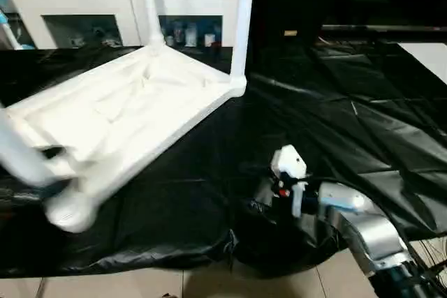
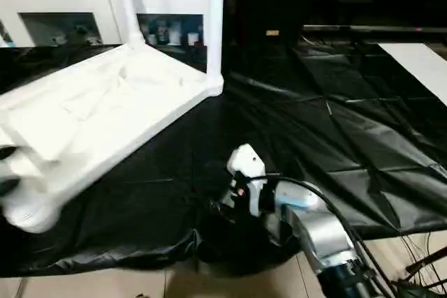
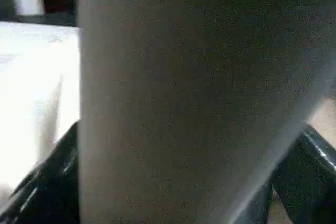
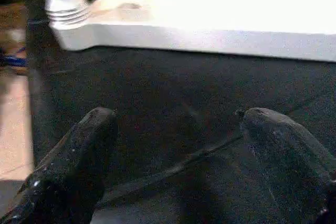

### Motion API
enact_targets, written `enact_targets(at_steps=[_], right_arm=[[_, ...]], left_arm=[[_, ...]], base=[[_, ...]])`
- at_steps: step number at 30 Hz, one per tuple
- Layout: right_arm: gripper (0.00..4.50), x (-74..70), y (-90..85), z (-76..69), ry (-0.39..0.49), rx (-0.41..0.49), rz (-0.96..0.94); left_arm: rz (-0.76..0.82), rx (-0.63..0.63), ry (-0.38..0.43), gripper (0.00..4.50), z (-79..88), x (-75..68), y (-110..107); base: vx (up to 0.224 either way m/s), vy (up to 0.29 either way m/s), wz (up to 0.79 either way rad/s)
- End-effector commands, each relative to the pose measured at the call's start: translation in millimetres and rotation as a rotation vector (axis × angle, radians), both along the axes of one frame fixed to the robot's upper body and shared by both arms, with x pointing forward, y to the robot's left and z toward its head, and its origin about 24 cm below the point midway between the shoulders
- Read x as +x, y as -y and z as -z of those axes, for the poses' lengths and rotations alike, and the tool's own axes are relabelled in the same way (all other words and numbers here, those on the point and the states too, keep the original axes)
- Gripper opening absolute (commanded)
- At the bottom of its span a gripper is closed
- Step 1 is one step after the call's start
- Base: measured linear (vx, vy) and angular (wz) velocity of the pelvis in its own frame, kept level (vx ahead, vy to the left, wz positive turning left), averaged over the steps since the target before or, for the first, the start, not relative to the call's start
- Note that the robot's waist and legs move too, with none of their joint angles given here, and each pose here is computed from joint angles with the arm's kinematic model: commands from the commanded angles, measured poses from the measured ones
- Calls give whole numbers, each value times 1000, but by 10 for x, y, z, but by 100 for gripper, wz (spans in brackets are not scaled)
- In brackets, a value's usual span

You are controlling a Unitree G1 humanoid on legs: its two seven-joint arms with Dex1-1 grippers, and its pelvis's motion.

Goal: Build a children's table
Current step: Rotate table base

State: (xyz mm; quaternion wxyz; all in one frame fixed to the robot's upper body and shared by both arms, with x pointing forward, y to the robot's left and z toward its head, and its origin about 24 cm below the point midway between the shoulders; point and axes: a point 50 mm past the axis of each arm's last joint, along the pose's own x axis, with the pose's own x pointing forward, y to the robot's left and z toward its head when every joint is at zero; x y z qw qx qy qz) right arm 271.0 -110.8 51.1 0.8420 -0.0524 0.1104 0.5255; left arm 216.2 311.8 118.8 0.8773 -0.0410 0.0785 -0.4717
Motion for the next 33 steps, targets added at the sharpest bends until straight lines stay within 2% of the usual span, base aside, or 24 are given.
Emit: enact_targets(at_steps=[1,3,6,9,10,11,13,15,18,22,24,28,30,32,33], right_arm=[[414,152,68,4,38,-58,133],[414,254,105,7,51,-65,233],[414,276,97,-7,43,-41,250],[414,290,77,-4,52,-51,255],[414,311,75,4,57,-56,269],[414,311,75,4,57,-56,269],[414,326,72,11,59,-58,276],[414,342,84,14,64,-64,284],[414,356,122,3,70,-68,301],[414,378,178,-10,77,-72,327],[414,403,237,-14,88,-81,354],[414,421,273,-32,95,-78,375],[414,438,309,-41,102,-82,387],[414,439,313,-40,103,-83,388],[414,444,334,-34,104,-88,394]], left_arm=[[77,18,15,448,-4,101,272],[131,2,15,448,33,164,494],[156,14,48,448,61,246,689],[170,10,103,448,82,391,948],[198,12,138,448,79,479,1148],[198,12,138,448,79,479,1148],[231,-7,159,448,58,553,1344],[285,-33,191,448,27,648,1629],[317,-24,211,448,35,743,1909],[309,12,238,448,64,849,2144],[216,69,267,448,112,1002,2306],[162,144,284,448,167,1078,2293],[92,171,272,448,197,1137,2186],[84,175,275,448,199,1141,2171],[100,189,259,448,233,1095,2102]], base=[[0,0,0],[0,0,0],[0,0,0],[0,0,0],[0,0,0],[0,0,0],[0,0,0],[0,0,0],[0,0,0],[0,0,0],[0,0,0],[0,0,0],[0,0,0],[0,0,0],[0,0,0]])
